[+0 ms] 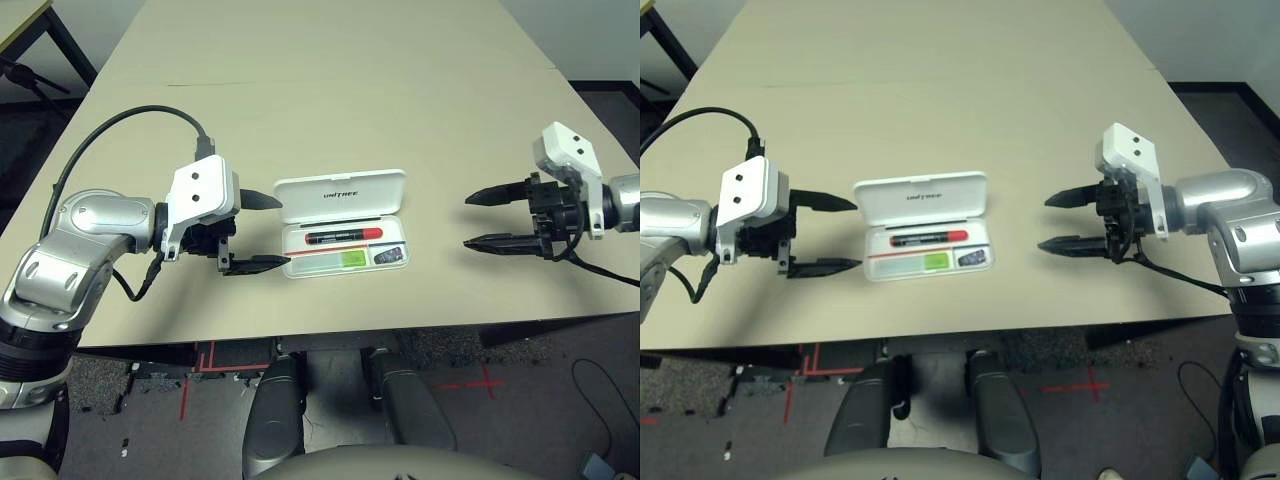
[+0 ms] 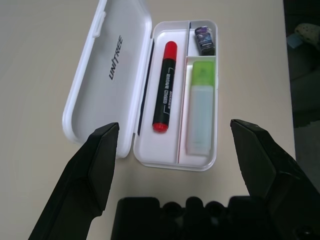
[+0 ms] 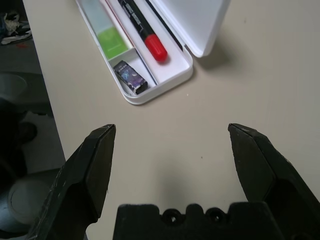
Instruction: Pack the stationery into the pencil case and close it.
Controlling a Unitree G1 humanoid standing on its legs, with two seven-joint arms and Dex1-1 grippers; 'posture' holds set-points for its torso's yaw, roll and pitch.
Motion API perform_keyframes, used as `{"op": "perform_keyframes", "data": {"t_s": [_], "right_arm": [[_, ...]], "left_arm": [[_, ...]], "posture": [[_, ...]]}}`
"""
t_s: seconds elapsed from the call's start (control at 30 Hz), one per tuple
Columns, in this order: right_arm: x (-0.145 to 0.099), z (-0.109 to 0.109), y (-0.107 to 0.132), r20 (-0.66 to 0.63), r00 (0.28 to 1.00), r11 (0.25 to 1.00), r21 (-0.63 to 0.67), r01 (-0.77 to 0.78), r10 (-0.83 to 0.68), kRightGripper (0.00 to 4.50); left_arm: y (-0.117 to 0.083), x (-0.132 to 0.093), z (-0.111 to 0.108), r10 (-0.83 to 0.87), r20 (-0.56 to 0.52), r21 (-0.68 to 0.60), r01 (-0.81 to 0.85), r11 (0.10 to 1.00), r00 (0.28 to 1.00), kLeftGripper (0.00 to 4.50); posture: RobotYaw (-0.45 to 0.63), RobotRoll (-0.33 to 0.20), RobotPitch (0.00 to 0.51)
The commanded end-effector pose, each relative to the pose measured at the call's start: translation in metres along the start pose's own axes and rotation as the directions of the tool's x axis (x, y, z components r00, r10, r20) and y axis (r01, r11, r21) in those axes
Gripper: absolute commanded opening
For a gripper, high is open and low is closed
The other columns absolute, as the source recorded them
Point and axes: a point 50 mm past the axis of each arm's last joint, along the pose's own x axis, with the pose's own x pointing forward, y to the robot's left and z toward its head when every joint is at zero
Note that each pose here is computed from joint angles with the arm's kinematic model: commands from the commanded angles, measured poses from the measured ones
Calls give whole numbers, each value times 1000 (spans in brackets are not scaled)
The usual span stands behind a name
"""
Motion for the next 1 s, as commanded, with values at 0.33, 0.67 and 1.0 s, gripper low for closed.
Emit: {"op": "perform_keyframes", "data": {"t_s": [0.33, 0.67, 1.0], "right_arm": [[-8, -6, 1, 51, 998, 999, 33, 41, -43, 4500], [-6, -3, 2, 58, 998, 999, 37, 32, -34, 4500], [-7, -3, 2, 42, 999, 998, 49, 32, -34, 4500]], "left_arm": [[26, -4, -34, 196, -110, -176, -213, 961, 974, 2324], [59, 6, -53, 419, -182, -264, -455, 850, 889, 35], [68, 31, -44, 432, -128, -280, -450, 848, 893, 35]], "posture": [[-60, 0, 171], [-68, 0, 165], [-80, 0, 161]]}}
